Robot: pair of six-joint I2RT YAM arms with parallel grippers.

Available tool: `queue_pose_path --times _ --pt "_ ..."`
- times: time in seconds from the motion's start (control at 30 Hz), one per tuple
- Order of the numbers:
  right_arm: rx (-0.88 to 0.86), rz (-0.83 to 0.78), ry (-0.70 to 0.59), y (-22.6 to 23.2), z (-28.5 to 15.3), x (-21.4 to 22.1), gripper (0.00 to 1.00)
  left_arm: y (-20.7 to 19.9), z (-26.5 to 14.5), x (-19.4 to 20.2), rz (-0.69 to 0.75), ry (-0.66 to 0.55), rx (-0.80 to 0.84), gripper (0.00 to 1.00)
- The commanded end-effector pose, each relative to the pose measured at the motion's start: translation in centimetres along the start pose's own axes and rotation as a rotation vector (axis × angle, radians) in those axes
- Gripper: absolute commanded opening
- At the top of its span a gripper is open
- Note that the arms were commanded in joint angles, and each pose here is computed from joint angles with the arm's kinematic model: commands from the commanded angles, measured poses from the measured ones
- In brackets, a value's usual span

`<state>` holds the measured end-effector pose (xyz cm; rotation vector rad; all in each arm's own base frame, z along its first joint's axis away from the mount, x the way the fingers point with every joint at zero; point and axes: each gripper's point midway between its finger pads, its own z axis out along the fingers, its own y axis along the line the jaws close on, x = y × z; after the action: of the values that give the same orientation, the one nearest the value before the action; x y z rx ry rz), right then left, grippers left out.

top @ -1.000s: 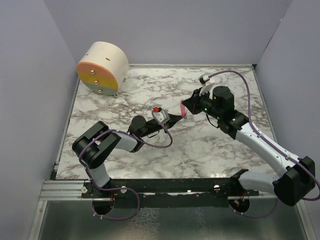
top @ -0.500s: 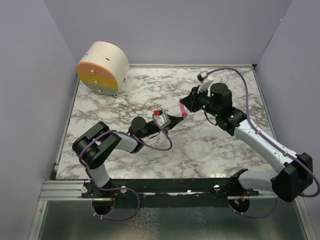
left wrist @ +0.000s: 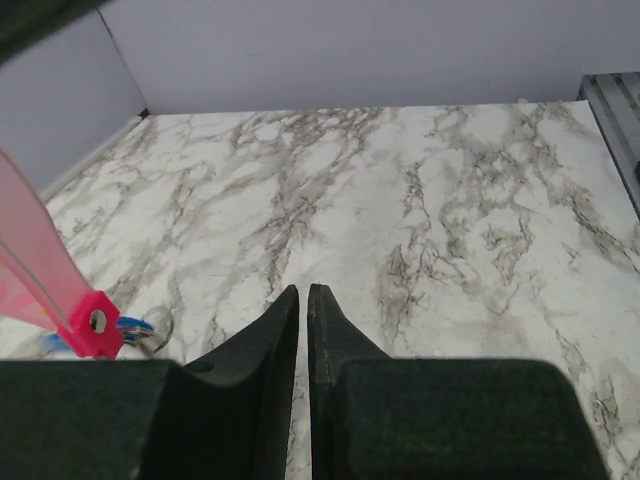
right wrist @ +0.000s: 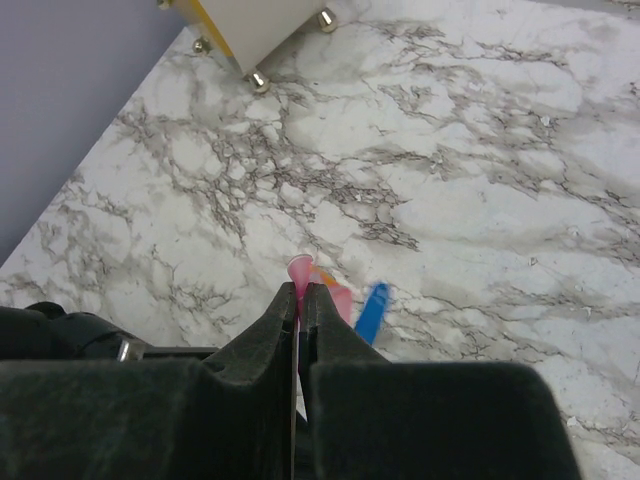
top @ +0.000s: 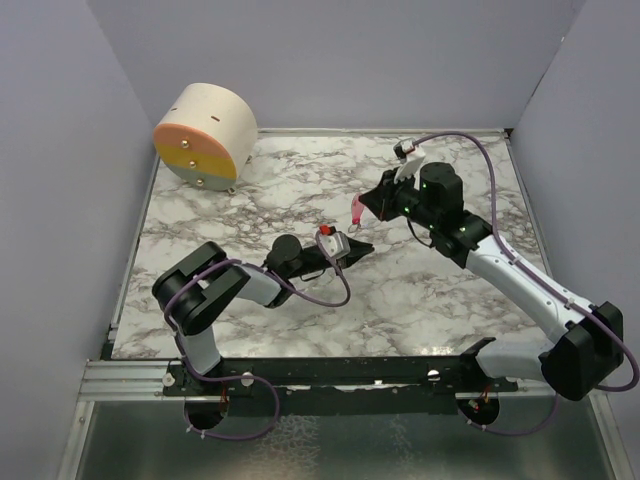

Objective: Put the keys on the keyring

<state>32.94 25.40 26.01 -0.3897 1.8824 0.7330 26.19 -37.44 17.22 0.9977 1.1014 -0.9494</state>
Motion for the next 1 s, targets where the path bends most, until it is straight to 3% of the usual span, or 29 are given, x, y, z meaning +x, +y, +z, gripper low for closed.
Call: queue_pose_path --times 0.0,0.4,0.7,0.97 --pt "-0.040 -0.004 -0.057 1.2 0.0 -2.4 0.01 -1.6 1.0 0.6 -0.004 0.010 0.078 0.13" --pt "-0.026 -0.013 -0.059 0.9 -0.2 -2.2 0.01 -0.4 -0.3 -0.8 -0.007 0.007 -0.044 0.27" --pt "-0.016 -0.023 -0.060 0.6 -0.5 -1.8 0.01 3.2 -3.6 -5.0 -0.022 -0.069 -0.321 0.53" --pt "-0.028 -0.033 -0.063 0.8 -0.9 -1.6 0.01 6.1 -5.8 -6.8 -0.039 -0.058 -0.478 0.60"
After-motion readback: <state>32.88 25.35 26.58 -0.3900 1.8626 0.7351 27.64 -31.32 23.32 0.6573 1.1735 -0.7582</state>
